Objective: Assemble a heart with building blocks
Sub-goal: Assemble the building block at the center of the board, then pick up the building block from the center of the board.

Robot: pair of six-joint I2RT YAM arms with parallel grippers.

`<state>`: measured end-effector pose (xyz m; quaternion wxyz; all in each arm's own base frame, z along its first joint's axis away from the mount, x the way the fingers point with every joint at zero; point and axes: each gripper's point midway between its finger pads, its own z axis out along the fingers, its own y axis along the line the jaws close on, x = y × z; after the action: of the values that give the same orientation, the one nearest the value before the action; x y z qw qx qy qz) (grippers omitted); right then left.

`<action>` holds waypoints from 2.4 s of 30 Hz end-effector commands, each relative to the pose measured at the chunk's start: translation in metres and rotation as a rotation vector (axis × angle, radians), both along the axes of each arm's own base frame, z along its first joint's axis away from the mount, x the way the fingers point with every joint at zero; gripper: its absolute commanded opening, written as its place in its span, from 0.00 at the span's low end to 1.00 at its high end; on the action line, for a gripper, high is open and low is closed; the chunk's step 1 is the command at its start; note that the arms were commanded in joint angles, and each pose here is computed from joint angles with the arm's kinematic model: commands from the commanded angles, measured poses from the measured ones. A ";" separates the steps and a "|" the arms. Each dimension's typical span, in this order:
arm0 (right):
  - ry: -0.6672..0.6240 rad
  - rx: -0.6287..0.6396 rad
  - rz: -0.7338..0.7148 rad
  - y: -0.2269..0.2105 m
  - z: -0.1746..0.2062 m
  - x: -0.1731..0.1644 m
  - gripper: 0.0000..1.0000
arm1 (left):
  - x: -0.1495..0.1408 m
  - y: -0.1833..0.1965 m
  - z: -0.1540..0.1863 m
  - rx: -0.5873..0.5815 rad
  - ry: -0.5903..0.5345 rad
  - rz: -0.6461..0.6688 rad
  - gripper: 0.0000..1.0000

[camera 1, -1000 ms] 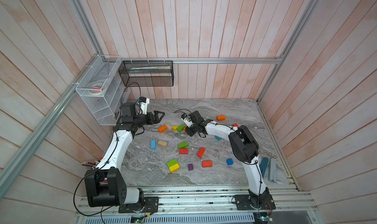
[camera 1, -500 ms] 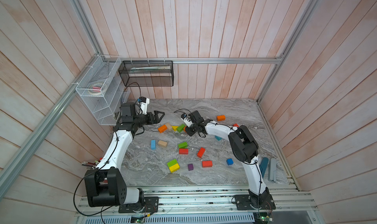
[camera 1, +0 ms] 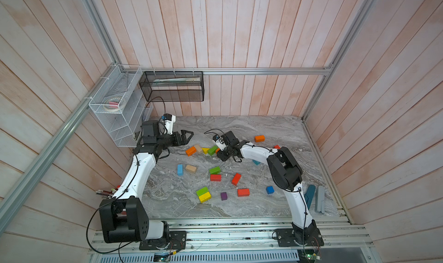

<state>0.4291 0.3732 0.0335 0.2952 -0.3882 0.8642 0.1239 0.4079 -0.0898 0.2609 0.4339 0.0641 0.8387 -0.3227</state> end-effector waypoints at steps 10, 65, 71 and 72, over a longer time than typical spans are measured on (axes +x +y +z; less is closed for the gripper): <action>-0.030 0.127 0.010 0.001 0.045 -0.009 0.70 | 0.000 0.015 -0.022 0.042 0.058 0.090 1.00; -0.301 0.538 -0.013 -0.090 0.114 -0.142 0.80 | -0.056 -0.009 -0.206 0.178 0.709 0.515 0.69; -0.301 0.522 -0.032 -0.091 0.110 -0.139 0.80 | -0.053 -0.015 -0.216 0.170 0.727 0.499 0.57; -0.299 0.516 -0.033 -0.092 0.109 -0.138 0.79 | -0.052 -0.015 -0.217 0.171 0.729 0.499 0.57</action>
<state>0.2879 0.2811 0.1462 0.5119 -0.3068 0.7510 0.2826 0.3445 -0.1009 0.0407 0.1556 -0.2269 0.9519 -0.1349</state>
